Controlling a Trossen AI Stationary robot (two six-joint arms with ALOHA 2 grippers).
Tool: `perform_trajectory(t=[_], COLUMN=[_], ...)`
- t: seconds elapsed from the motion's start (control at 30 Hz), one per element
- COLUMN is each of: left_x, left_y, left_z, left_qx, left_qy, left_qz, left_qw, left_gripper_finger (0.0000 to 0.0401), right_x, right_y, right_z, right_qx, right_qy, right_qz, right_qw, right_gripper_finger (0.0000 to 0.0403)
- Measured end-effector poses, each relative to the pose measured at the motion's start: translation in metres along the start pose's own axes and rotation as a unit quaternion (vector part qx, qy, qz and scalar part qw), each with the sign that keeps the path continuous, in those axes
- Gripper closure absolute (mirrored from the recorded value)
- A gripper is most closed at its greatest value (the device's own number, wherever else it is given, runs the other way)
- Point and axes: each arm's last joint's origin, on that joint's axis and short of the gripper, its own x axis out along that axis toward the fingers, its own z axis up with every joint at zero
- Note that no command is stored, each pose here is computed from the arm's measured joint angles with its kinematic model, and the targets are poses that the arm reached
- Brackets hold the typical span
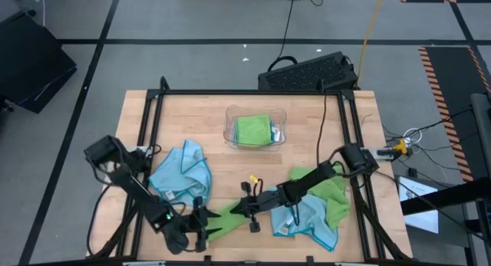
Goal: Fold microfiber towels
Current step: Stack the folded left green microfiber cloth on top of the other green microfiber cloth in the transparent bin
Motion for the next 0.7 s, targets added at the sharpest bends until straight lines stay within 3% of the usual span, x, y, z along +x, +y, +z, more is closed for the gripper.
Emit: perform_trajectory(t=[0.17,0.33,0.6,0.7], left_x=[0.017,0.019,0.013,0.008], left_y=[0.005,0.011,0.019,0.022], left_z=[-0.032,-0.041,-0.021,-0.002], left_qx=[-0.031,-0.032,0.115,0.133], left_qy=[0.092,0.123,0.143,0.147], left_qz=[0.000,0.028,0.001,-0.038], left_qw=[0.995,0.991,0.983,0.979], left_gripper_finger=[0.0190,0.0190,0.0190,0.0190], right_x=[0.003,0.002,-0.004,-0.006], right_y=[-0.007,0.004,0.032,0.036], right_z=[-0.014,-0.022,-0.029,-0.028], right_qx=[0.038,0.088,0.152,0.158], right_qy=[0.037,0.061,0.072,0.068], right_qz=[-0.013,-0.020,-0.060,-0.068], right_qw=[0.999,0.994,0.984,0.983], right_gripper_finger=[0.0402,0.0402,0.0403,0.0403])
